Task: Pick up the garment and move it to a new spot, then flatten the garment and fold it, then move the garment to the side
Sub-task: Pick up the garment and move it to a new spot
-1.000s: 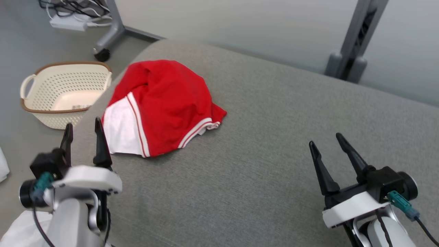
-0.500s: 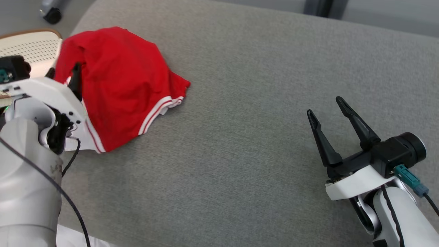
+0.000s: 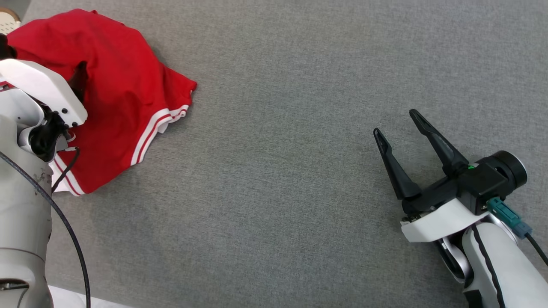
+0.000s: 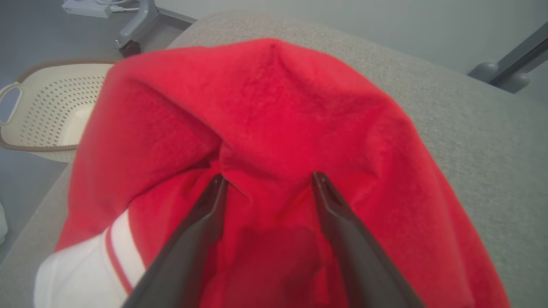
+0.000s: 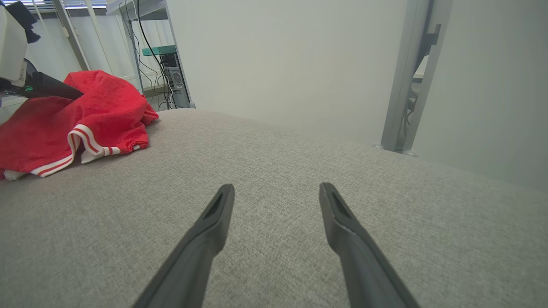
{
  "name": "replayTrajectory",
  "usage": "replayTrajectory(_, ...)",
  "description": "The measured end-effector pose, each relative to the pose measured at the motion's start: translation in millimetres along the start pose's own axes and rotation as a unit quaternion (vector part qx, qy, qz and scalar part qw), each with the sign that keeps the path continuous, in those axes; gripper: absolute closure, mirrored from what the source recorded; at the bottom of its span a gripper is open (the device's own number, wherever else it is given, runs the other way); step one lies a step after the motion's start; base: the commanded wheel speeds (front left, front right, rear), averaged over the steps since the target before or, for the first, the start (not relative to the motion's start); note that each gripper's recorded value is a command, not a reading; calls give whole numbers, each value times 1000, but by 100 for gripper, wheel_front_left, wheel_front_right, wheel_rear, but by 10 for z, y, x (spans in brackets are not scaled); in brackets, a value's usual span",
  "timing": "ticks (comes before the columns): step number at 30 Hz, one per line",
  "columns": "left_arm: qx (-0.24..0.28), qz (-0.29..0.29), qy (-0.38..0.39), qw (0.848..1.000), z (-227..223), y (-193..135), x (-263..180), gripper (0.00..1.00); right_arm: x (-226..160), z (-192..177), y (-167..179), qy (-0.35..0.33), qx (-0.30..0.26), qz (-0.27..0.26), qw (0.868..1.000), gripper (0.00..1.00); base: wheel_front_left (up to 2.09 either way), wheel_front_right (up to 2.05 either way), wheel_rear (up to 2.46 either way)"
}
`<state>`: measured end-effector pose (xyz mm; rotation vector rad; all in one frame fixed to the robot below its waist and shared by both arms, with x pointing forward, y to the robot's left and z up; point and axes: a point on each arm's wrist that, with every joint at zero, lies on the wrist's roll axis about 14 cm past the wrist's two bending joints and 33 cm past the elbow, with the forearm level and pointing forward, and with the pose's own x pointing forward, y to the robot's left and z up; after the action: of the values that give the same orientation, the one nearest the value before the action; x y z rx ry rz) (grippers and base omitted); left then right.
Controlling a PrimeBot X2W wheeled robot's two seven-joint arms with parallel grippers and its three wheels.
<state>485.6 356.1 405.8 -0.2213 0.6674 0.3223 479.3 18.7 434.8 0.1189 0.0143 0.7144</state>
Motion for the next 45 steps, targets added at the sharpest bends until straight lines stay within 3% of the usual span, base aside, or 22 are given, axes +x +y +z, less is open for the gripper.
replayTrajectory(5, 13, 10, 17, 1000, -61, -27, 118, 0, -3, -50, -58, 4, 2, -6, 1000, 0, 0, 0, 0)
replayTrajectory(6, 13, 10, 17, 1000, -55, -37, 131, 48, -8, -62, -61, 5, 3, -7, 1000, 0, 0, 0, 0)
replayTrajectory(7, 12, 10, 17, 1000, -52, -41, 139, 64, -11, -67, -63, 6, 4, -7, 1000, 0, 0, 0, 0)
replayTrajectory(8, 13, 10, 16, 1000, -46, -45, 143, 99, -12, -70, -65, 7, 4, -8, 1000, 0, 0, 0, 0)
replayTrajectory(19, 11, 17, -60, 998, 289, 23, 15, 100, 6, 26, -19, -1, 1, -6, 1000, 0, 0, 0, 0)
replayTrajectory(26, 17, 20, -194, 981, 816, 70, -305, 100, -30, 203, 105, -12, -3, -1, 1000, 0, 0, 0, 0)
replayTrajectory(36, 10, -10, -370, 929, 1561, -80, -979, 100, -152, 515, 312, -36, -11, -2, 999, 0, 0, 0, 0)
replayTrajectory(41, 23, -61, -489, 870, 2066, -399, -1674, 100, -286, 698, 355, -49, -18, -17, 998, 0, 0, 0, 0)
replayTrajectory(45, 35, -99, -501, 859, 1918, -637, -1874, 100, -425, 847, 372, -62, -23, -34, 997, 0, 0, 0, 0)
